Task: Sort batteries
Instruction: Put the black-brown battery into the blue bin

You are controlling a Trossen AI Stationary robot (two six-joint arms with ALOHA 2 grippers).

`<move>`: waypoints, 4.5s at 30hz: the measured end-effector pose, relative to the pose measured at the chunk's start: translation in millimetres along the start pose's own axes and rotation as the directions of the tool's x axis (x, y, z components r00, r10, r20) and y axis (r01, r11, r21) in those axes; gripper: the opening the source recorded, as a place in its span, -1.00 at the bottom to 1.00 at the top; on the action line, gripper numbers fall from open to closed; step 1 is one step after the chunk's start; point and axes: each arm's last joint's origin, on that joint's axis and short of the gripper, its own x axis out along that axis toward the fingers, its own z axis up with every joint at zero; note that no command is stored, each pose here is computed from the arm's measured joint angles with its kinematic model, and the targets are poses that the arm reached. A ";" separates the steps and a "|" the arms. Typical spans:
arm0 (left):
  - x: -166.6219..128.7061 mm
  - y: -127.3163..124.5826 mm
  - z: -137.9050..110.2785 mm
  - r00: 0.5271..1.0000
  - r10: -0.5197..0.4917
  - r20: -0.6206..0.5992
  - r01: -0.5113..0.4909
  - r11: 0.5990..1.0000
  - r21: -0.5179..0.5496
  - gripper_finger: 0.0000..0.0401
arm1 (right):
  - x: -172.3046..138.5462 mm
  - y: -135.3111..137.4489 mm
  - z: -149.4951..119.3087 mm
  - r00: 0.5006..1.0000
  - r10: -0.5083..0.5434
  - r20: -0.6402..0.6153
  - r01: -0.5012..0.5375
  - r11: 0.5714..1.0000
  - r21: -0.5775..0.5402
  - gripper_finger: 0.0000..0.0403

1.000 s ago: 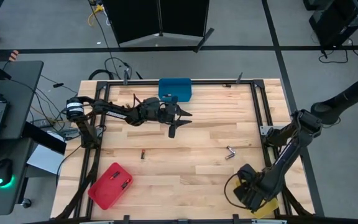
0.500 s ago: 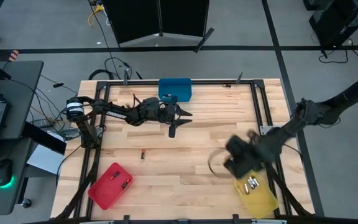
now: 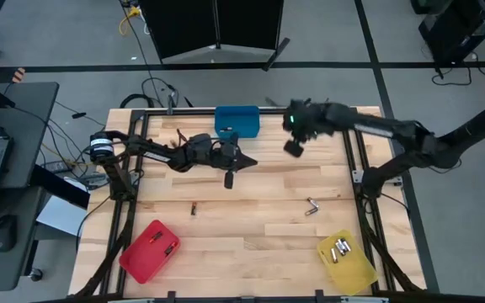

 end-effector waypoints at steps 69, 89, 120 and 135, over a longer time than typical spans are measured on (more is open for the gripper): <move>-26.1 -6.3 -23.3 0.994 0.108 0.028 -0.108 0.994 -0.034 -0.93 | 186.7 -152.0 35.4 0.846 -0.200 -0.494 0.228 0.974 -0.004 -0.96; -26.0 -6.3 -23.0 0.994 0.109 0.031 -0.108 0.994 -0.033 -0.93 | 186.1 -142.1 31.1 0.852 -0.107 -0.513 0.086 0.994 -0.064 -0.96; -25.9 -6.4 -23.7 0.994 0.108 0.024 -0.107 0.994 -0.035 -0.93 | 184.5 -135.5 24.0 0.884 -0.038 -0.467 0.002 0.997 -0.078 -0.30; -25.9 -6.6 -23.7 0.994 0.102 0.024 -0.101 0.994 -0.034 -0.93 | 184.4 -135.9 23.9 0.882 -0.047 -0.470 0.013 0.997 -0.075 -0.44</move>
